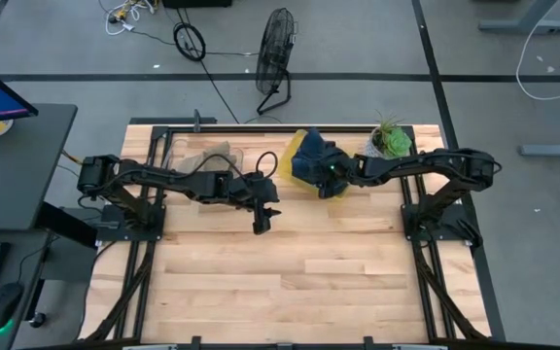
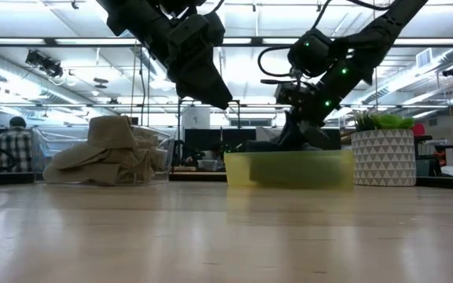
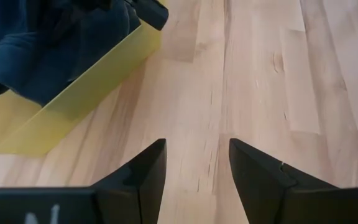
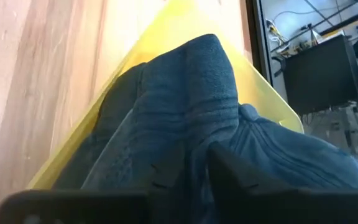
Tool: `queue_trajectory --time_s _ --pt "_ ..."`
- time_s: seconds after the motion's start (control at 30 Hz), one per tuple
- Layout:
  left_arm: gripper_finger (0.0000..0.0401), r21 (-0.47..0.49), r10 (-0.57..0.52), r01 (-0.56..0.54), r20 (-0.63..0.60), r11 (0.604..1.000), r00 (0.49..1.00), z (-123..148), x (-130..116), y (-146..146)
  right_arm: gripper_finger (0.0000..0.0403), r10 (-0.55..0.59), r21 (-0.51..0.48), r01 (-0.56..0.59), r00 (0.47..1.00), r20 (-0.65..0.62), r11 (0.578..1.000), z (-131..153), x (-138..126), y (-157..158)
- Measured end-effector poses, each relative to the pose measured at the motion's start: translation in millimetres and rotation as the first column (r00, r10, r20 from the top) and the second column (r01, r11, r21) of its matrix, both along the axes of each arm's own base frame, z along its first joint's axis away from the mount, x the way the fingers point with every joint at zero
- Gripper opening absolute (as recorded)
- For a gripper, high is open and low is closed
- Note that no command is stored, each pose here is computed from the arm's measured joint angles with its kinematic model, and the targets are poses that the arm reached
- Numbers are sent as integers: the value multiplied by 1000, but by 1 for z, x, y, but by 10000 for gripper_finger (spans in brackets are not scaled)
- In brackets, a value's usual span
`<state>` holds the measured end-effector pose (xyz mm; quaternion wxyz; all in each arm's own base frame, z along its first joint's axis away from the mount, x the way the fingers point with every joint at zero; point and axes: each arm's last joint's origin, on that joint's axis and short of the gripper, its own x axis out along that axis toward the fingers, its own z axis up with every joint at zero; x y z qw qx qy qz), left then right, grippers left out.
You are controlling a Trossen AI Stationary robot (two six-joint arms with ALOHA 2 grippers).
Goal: Pick & Place hat
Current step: Put the blue cap into the yellow bin, then return to Home Position
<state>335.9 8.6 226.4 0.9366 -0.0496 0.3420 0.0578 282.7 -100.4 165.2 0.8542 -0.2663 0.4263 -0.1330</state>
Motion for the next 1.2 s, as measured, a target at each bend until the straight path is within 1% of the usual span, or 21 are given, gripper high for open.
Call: queue_trajectory --time_s 0.13,0.2,0.27,0.37,0.43,0.5,0.6,0.63,0.7,0.77,0.8,0.87,0.93,1.0,1.07,1.13,1.2 --pt "178 -25 14 -14 0 1000 1000 1 -1 -1 111 -31 -29 30 999 -27 999 7 0 12" --pt "178 -30 18 -18 -5 999 1000 4 -4 -1 127 -60 -61 58 997 -40 996 18 0 21" --pt "178 -66 49 -51 -19 997 999 5 -7 -1 140 -85 -81 81 995 -48 993 32 0 32" --pt "178 -111 85 -85 -10 990 996 12 -12 -2 153 -73 -39 71 995 -61 997 58 -4 49" --pt "178 -114 81 -77 30 990 996 23 -17 -4 159 -78 7 78 997 -7 997 80 -8 61" --pt "178 -103 63 -57 63 993 996 36 -24 -6 162 -77 44 74 994 80 996 107 -13 72" --pt "178 -86 43 -32 123 996 991 58 -40 -8 164 -74 99 55 976 203 994 139 -30 87" --pt "178 -79 34 -24 129 997 991 65 -48 -9 164 -71 122 42 967 244 992 148 -36 91" --pt "178 -48 20 -11 189 999 982 82 -61 -11 162 -50 182 -10 945 324 983 165 -52 100" --pt "178 13 28 -32 211 999 977 95 -77 -14 162 -32 240 -63 927 373 969 175 -67 106" --pt "178 51 43 -57 239 997 970 102 -85 -15 162 -32 271 -80 922 386 959 179 -75 109" --pt "178 132 90 -124 238 983 967 111 -103 -16 162 -27 315 -107 920 392 943 183 -88 112" --pt "178 192 157 -205 239 960 958 117 -120 -17 162 -8 330 -122 930 367 936 184 -103 113" --pt "178 236 203 -254 220 938 954 120 -135 -18 162 -27 363 -120 927 374 924 180 -113 113" --pt "178 240 229 -275 201 931 952 119 -144 -21 162 -41 389 -121 923 384 913 172 -122 112" --pt "178 248 243 -283 180 926 953 117 -155 -24 162 -40 395 -136 913 406 909 162 -129 111" --pt "178 250 259 -305 202 919 945 111 -162 -27 162 -41 394 -146 903 429 907 151 -135 111"
